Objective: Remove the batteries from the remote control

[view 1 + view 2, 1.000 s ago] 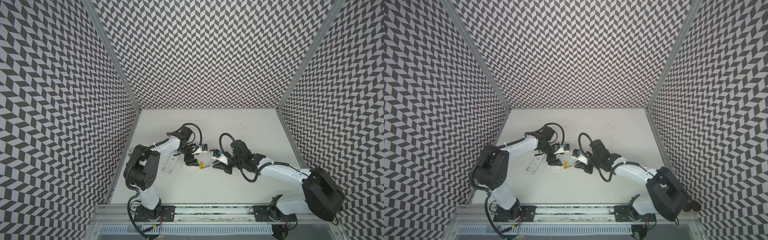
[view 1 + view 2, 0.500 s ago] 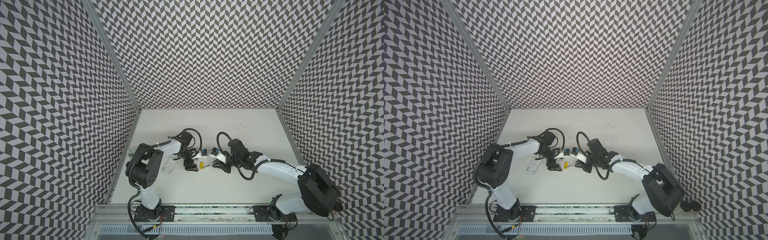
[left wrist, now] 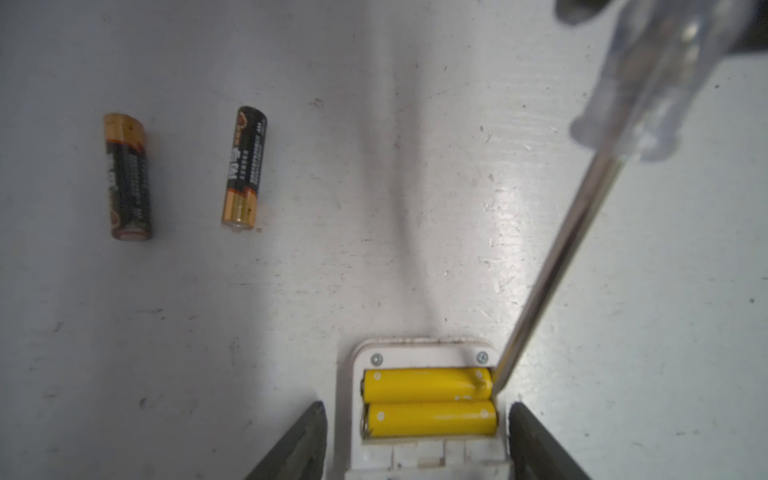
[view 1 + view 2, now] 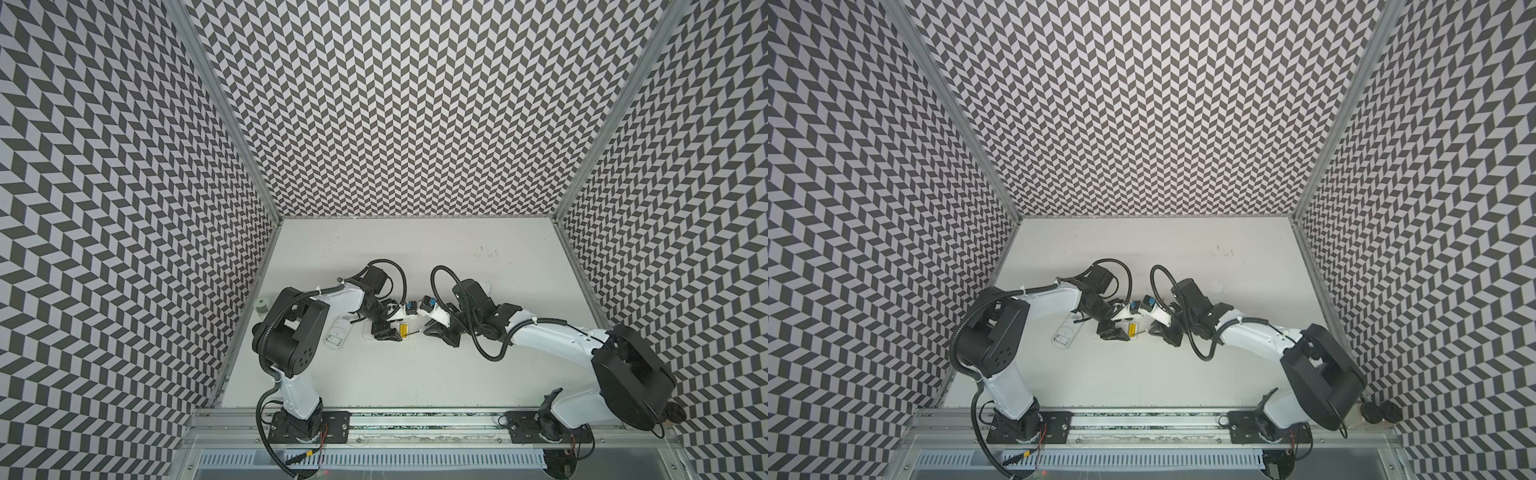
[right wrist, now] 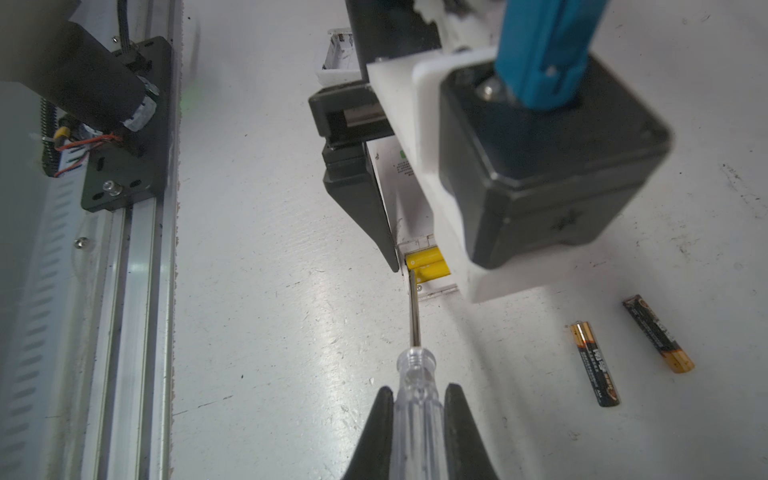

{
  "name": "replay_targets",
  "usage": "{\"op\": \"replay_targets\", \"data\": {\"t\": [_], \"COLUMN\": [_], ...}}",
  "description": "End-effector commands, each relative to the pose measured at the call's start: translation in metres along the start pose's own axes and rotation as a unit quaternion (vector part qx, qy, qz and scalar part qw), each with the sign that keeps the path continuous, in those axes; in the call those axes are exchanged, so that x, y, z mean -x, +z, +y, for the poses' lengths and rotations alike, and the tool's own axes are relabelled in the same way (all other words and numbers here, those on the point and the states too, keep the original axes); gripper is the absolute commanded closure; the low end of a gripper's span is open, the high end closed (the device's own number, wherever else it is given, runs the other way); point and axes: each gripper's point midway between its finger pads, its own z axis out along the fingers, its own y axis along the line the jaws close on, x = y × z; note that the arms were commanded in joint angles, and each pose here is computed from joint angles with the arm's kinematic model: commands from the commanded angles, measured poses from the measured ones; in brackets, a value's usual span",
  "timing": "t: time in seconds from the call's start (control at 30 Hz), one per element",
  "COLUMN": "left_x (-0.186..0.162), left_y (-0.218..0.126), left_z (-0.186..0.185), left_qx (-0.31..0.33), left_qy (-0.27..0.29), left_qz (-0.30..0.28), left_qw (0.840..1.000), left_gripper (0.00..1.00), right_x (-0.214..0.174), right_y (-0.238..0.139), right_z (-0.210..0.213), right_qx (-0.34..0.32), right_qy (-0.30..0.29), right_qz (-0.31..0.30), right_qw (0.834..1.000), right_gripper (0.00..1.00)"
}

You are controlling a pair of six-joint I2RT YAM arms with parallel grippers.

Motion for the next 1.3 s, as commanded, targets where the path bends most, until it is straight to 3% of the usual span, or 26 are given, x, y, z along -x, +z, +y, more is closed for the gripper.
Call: {"op": "replay_targets", "data": {"t": [0.0, 0.13, 0.27, 1.27], "left_x": [-0.033, -0.032, -0.033, -0.029], "left_y": [0.013, 0.011, 0.011, 0.011], "left_z": [-0.03, -0.031, -0.032, -0.032], "left_qx": [-0.041, -0.041, -0.043, -0.044], "left_qy": [-0.024, -0.023, -0.022, -0.025], "left_qz": [0.051, 0.052, 0.05, 0.046], "left_qw": [0.998, 0.998, 0.998, 0.998], "left_gripper": [0.39, 0.49, 0.53, 0.54], "right_x": [0.007, 0.002, 0.0, -0.001], "right_y": [0.001, 0.003, 0.002, 0.0], "right_z": [-0.001, 0.0, 0.003, 0.005], "right_qx": [-0.007, -0.01, -0.009, -0.013], "right_qy": [-0.017, -0.024, -0.036, -0.046], "right_qz": [-0.013, 0.004, 0.006, 0.01], "right_qw": [1.0, 1.0, 0.999, 0.999], "right_gripper": [1.0, 1.0, 1.0, 1.0]}}
